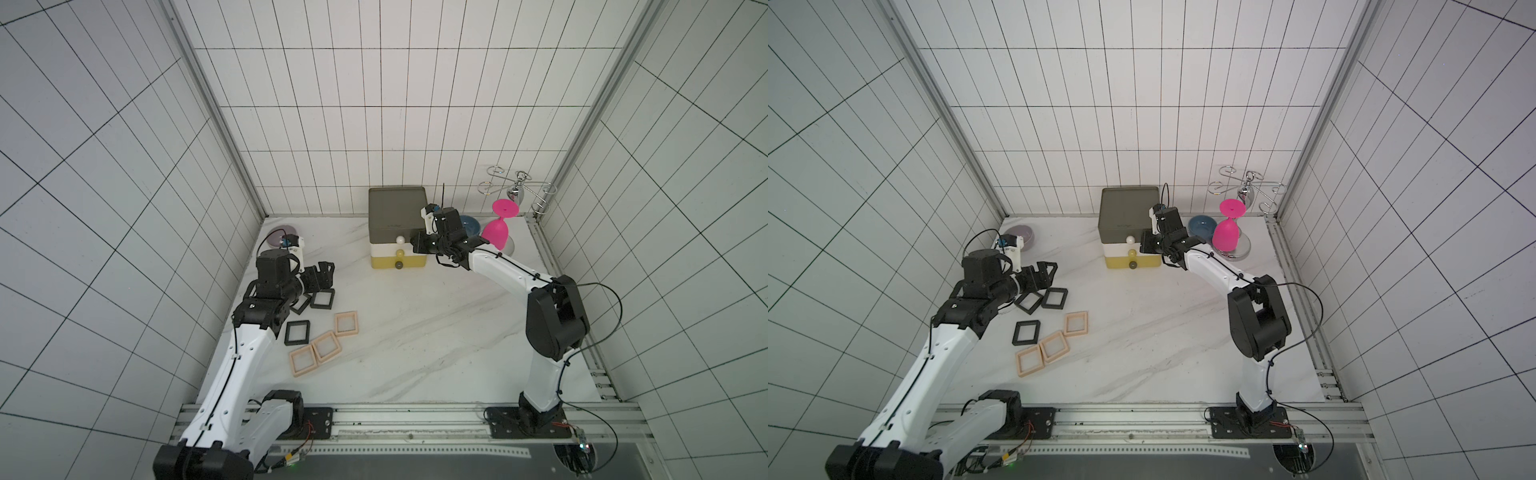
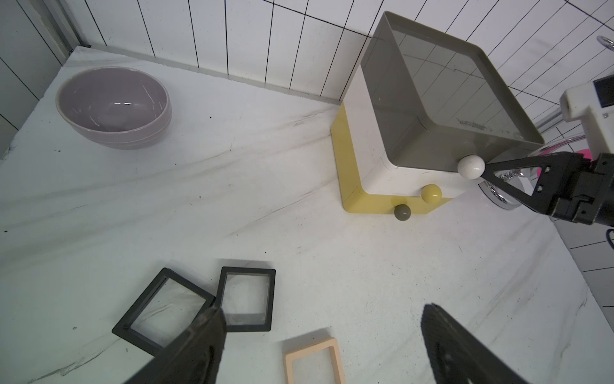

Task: Place the brooch boxes into the drawer by color
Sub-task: Close the drawer in the storage box, then open the drawer in the storage box.

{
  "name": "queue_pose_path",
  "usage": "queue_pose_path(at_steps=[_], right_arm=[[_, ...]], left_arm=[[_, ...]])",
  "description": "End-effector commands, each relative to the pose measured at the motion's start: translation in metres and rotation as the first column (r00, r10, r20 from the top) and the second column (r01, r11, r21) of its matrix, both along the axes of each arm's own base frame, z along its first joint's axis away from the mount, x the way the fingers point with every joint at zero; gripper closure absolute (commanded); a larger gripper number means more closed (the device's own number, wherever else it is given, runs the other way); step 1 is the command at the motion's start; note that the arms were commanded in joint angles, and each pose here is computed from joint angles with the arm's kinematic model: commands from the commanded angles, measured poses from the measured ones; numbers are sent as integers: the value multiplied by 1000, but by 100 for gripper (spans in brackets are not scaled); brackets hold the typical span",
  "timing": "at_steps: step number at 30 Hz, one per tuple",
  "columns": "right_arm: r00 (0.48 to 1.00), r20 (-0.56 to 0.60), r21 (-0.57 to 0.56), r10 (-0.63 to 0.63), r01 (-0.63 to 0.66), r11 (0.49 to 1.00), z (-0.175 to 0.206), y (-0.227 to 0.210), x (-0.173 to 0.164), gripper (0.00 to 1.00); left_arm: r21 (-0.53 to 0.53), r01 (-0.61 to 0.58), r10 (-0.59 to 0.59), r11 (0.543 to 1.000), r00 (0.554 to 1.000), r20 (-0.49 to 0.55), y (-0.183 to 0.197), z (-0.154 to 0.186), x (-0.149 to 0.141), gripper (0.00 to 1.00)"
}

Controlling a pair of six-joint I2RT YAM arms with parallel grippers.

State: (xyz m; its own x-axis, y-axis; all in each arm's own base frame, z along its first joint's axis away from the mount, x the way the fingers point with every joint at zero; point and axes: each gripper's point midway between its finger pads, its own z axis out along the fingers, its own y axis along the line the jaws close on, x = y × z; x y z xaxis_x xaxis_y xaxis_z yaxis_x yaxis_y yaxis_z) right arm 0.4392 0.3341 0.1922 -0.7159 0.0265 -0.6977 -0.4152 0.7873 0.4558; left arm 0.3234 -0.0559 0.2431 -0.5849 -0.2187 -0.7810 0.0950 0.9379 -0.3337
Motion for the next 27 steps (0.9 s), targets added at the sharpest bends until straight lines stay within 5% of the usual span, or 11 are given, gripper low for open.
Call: queue_pose_path(at_steps=[1,6,10,18,27], right_arm=[[995,99,137,-8,-6,991,46,-6,-4,80],[997,80,318,-7,-19,948,56,-17,-42,52],[999,38,494,-18,-3,869,55,-23,-60,40],[996,-79,677,-37,81,731,32,-19,-53,35],[977,-196,739,-81,201,643,-9,-13,-28,40]], left_arm=[[23,1,-1,1000,1000,5,2,-1,-2,4],[20,1,-1,1000,1000,7,1,-1,-2,4],[16,5,-5,1000,1000,4,0,-1,-2,4],[16,3,-3,1000,1000,0,0,-2,-2,4],[23,-8,8,1000,1000,3,2,-2,-2,4]])
